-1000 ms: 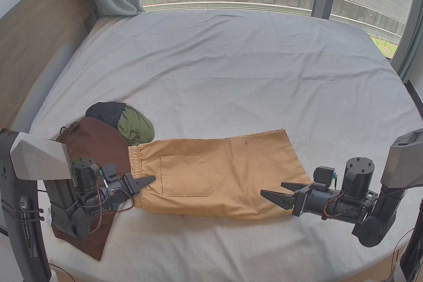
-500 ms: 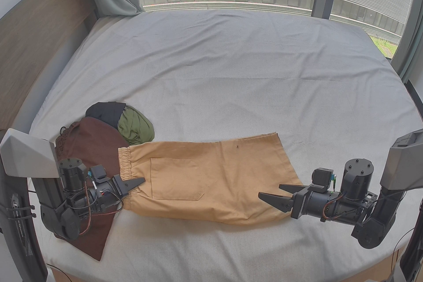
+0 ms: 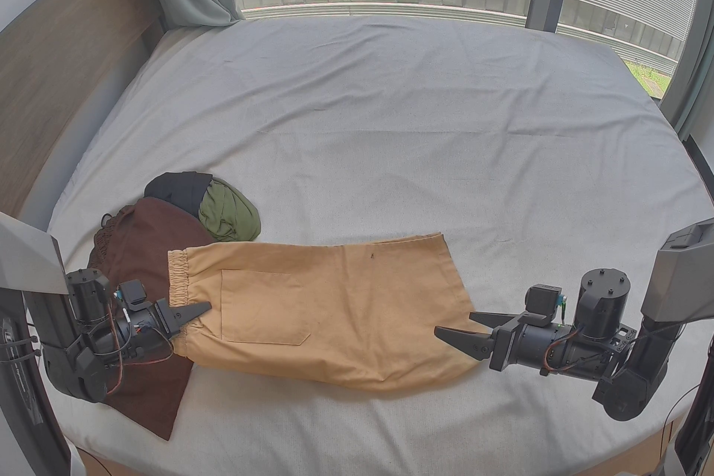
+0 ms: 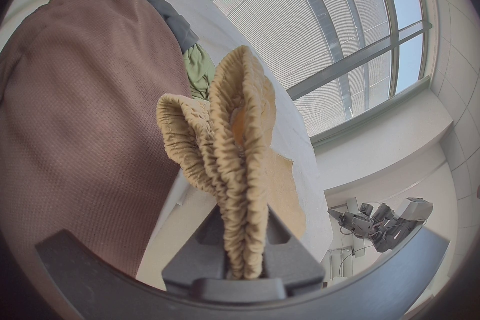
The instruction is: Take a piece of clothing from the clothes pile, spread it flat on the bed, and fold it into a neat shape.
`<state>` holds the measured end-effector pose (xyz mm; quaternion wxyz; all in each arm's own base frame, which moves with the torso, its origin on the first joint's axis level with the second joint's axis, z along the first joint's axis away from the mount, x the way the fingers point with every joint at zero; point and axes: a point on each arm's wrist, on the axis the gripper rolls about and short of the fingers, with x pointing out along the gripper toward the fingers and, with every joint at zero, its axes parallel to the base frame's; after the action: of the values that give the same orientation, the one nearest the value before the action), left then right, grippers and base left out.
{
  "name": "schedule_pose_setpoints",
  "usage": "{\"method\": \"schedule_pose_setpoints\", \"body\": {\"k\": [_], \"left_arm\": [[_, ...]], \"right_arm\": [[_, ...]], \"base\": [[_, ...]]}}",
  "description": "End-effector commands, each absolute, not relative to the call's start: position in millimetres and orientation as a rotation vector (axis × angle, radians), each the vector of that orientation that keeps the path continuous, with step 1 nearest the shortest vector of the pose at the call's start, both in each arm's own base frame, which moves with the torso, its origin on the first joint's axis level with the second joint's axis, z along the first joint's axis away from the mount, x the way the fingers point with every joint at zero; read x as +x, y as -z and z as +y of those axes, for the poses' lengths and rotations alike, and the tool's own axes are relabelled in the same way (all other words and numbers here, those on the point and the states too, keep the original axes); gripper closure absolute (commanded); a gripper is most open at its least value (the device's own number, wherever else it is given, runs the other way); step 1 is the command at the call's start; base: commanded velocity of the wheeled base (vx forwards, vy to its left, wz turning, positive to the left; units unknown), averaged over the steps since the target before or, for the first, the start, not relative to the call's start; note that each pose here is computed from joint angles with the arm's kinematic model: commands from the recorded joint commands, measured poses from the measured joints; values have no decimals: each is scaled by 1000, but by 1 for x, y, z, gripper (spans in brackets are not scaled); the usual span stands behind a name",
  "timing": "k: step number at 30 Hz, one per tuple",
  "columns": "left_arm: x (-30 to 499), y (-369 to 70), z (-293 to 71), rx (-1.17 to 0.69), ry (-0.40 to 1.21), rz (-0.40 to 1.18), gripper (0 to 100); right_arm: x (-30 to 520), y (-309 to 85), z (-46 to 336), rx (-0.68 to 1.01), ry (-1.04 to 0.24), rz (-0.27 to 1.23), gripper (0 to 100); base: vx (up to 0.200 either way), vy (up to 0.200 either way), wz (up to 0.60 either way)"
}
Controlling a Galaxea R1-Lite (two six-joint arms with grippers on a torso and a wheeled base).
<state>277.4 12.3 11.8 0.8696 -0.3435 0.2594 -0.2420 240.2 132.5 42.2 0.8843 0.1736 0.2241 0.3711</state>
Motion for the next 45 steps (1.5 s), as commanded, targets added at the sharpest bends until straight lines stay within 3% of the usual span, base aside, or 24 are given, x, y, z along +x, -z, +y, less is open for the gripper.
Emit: {"method": "schedule_pose_setpoints", "body": {"k": [1,24,45], "left_arm": [[275,-15,16,-719,497,532,100],[281,-41,-53,-636,688,491,100],[294,-56,-109,-708,808,474,100]], "right_arm": [[240,-42,133,360,-774,466,0],[239,-46,134,360,-783,451,0],[240,-47,134,362,-783,447,0]], "base": [[0,0,0],[0,0,0],[0,0,0]]}}
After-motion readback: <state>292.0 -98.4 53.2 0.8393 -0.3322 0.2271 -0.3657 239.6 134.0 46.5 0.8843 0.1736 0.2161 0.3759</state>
